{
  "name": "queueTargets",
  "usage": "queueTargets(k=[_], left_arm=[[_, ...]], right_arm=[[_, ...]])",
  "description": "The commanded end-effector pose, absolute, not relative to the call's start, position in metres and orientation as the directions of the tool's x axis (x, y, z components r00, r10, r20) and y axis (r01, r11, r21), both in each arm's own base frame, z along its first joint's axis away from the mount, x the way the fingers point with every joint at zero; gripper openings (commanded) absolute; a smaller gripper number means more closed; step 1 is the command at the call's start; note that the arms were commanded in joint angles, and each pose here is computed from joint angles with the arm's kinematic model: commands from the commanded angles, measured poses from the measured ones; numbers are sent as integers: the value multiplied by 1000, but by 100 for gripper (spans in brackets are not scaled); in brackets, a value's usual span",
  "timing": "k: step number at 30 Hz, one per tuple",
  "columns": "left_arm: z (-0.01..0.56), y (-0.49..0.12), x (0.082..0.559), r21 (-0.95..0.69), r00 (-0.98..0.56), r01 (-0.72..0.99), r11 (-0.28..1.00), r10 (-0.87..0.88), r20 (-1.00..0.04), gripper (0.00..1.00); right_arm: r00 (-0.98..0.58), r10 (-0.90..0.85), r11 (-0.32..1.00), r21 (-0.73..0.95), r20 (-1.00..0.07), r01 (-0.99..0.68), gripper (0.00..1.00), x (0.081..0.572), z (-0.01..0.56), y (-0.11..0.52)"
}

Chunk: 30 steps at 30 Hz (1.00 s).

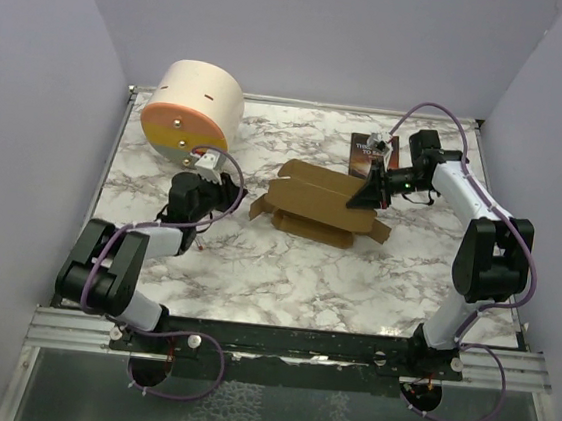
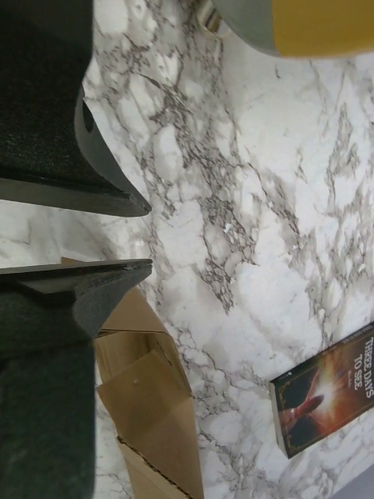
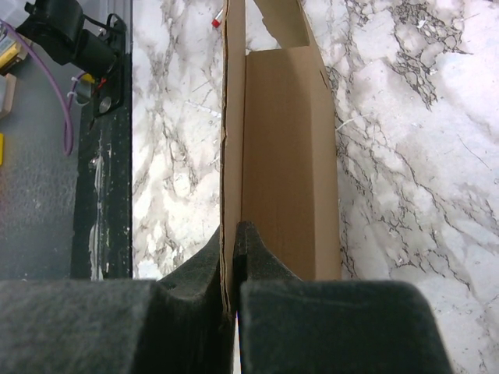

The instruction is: Fold the paper box

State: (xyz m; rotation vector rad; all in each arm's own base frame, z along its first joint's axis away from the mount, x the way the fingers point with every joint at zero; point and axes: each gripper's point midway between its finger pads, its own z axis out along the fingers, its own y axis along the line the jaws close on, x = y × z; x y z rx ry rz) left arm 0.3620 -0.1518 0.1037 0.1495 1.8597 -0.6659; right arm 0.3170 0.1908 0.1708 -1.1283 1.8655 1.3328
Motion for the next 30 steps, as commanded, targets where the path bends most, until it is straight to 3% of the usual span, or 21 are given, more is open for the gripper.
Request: queueTargets(k=[1,14,30], left_arm=[[127,-176,376,-373,-326,533,759,-223,-919,32],[104,-216,392,-326,-320,650,686,-142,-937,33],[88,-217,340,-352,-371,661,662,-119,-921,31]], right_arm=[[-482,-307,141,461,-821,-876,1,314,166,189],[-488,-308,142,468,-817,-872,1,315,165,189],[-489,-305,139,469,-818,-872,1,315,165,190]])
